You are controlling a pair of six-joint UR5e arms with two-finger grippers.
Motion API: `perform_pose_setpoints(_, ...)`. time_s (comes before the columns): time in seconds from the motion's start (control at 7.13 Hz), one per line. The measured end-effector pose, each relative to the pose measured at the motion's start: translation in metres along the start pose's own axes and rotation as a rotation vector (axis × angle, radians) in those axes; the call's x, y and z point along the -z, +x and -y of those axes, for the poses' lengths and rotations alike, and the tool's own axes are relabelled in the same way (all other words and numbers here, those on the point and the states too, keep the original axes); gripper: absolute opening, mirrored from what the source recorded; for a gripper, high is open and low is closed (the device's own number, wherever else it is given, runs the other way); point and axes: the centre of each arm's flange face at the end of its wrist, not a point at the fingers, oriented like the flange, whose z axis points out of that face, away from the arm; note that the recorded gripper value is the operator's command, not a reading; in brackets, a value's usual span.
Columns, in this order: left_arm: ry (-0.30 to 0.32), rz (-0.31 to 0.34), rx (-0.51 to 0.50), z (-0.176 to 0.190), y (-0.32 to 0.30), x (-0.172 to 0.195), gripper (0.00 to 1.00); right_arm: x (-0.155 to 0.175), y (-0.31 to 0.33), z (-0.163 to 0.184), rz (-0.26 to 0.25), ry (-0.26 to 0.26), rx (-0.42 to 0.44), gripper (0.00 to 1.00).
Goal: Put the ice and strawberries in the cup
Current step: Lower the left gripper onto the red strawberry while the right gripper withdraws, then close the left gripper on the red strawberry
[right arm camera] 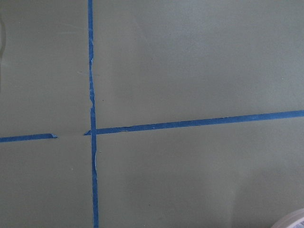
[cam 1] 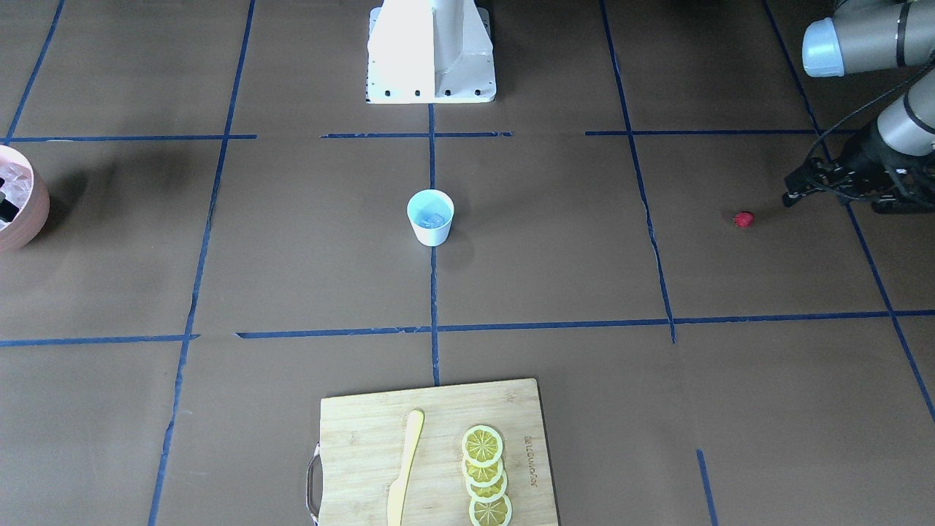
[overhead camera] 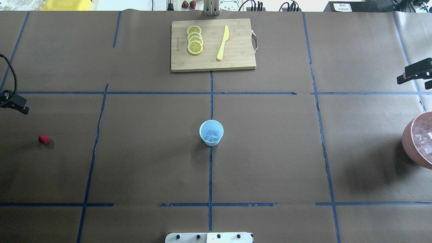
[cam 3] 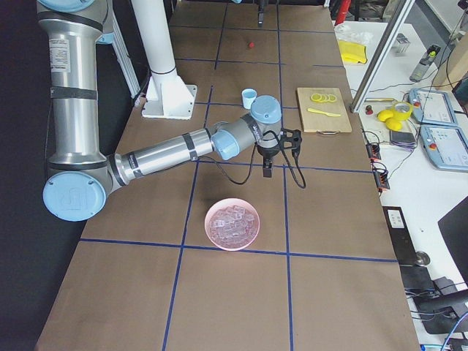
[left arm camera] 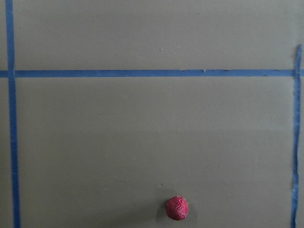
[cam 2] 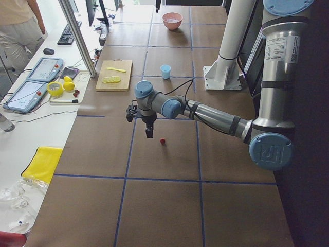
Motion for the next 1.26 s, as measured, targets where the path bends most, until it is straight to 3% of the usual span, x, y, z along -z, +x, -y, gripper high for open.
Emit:
perform_pose_setpoints(0.42, 0.051, 0.031, 0.013, -0.024, 0.011, -0.075, 1.00, -0.001, 0.001, 0.000, -0.003, 0.000, 0.005, 1.00)
perform_pose_setpoints(0.98, 0.022, 0.034, -0.002, -0.036, 0.020, -0.098, 0.99, -0.001, 0.001, -0.001, -0.002, -0.001, 0.004, 1.00)
perform_pose_setpoints(1.26, 0.003, 0.040, -0.012, -0.041, 0.022, -0.109, 0.94, -0.001, 0.000, 0.000, -0.001, -0.002, 0.003, 1.00)
